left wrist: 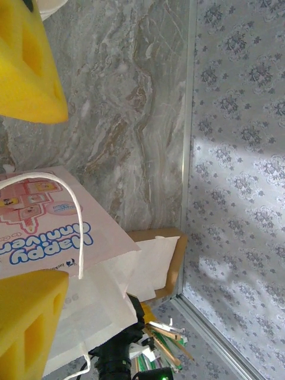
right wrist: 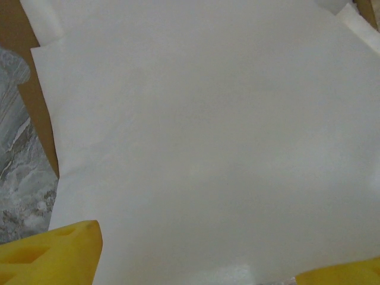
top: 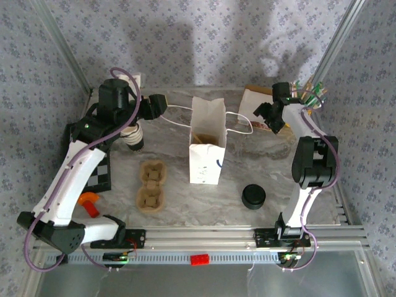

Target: Pack the takeout coffee

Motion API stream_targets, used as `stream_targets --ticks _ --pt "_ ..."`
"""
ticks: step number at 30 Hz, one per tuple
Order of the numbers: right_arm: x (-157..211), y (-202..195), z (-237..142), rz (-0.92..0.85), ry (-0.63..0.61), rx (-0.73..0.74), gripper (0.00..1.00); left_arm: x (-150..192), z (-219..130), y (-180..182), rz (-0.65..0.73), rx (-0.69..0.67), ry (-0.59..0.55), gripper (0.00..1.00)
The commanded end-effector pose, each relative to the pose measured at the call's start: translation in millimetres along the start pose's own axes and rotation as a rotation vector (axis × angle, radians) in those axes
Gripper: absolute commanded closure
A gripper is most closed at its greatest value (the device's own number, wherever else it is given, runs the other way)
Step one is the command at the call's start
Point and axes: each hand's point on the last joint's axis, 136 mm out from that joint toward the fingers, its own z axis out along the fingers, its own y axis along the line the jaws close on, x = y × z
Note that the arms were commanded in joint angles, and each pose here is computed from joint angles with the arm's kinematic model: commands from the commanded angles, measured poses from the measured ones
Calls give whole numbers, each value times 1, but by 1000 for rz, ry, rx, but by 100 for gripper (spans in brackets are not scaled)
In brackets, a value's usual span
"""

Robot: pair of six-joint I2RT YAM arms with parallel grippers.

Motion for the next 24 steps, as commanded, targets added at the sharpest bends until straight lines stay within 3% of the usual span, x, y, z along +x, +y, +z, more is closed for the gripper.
stream_targets --ticks 1,8,13,20,24 --pt "-11 7 -2 49 -57 -5 22 -7 -2 3 30 -19 -13 34" --pt "-25 12 -14 53 -99 -9 33 -7 -3 4 32 -21 -14 34" --pt "-27 13 -16 51 -108 -16 47 -7 -3 4 28 -24 -14 34" --pt "-21 12 -9 52 -71 -24 78 -8 -5 4 29 -22 -19 33" --pt "-31 22 -32 26 -139 -50 98 -8 -5 4 33 -24 -18 34"
